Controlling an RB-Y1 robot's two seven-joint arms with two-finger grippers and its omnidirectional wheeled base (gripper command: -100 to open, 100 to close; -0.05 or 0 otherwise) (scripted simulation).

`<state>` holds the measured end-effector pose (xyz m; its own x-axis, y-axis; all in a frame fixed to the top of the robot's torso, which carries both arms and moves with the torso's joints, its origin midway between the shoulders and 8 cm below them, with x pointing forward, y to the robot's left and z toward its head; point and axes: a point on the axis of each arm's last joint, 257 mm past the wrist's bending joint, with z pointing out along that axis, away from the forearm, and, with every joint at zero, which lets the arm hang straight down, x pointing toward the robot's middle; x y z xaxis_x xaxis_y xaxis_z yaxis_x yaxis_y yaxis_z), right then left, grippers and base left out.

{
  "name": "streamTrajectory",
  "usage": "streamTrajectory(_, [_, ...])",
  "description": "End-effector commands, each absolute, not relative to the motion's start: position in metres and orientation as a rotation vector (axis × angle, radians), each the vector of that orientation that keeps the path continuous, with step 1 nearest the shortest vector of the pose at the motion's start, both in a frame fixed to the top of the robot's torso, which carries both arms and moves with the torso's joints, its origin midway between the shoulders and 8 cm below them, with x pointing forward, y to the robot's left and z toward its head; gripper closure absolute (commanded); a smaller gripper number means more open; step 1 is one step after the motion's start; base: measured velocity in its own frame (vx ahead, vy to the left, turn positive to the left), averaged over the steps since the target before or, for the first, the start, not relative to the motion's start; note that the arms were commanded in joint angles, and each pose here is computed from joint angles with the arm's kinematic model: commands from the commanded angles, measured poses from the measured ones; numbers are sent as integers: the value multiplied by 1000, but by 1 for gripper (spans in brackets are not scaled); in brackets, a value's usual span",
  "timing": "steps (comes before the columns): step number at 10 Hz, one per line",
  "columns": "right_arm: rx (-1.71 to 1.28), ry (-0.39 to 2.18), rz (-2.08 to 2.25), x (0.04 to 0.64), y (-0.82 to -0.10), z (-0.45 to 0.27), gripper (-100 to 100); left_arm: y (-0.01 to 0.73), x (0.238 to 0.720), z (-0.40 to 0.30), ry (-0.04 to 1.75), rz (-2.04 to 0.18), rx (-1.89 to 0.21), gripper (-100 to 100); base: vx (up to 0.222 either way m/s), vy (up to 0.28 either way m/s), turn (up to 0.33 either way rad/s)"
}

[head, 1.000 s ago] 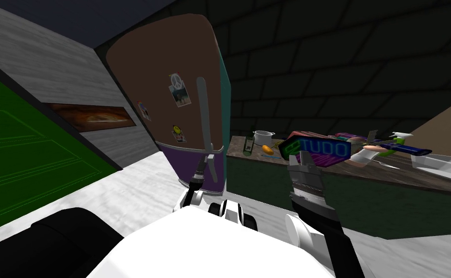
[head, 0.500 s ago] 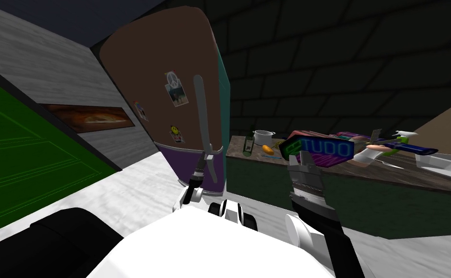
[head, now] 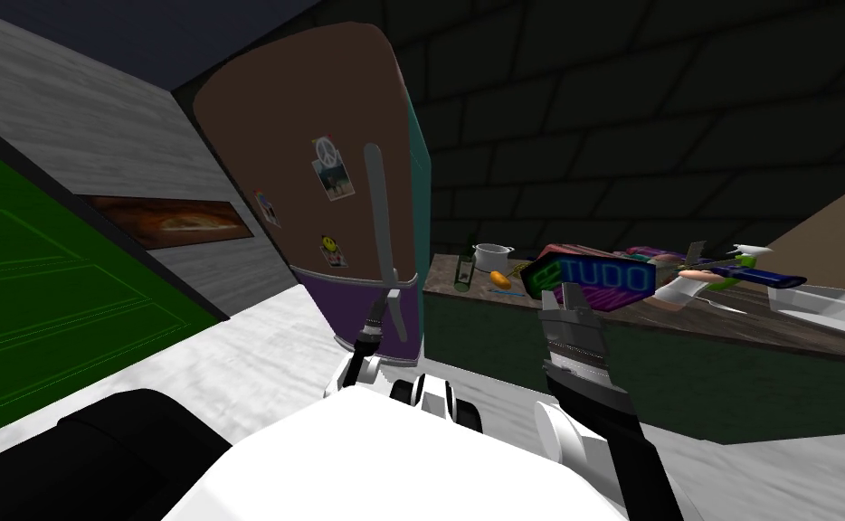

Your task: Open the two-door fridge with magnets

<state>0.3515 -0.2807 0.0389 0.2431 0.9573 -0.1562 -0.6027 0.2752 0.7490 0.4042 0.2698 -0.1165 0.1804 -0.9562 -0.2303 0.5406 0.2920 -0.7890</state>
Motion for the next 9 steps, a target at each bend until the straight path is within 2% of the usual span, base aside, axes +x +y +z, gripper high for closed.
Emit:
streamTrajectory(1, [625, 685, 1166, 351, -281, 39, 0, 276, 406, -115, 865, -1138, -589, -100, 2, -14, -2])
streamTrajectory(9, [625, 685, 1166, 351, -281, 39, 0, 295, 420, -103, 968, -1050, -591, -100, 1, -30, -3])
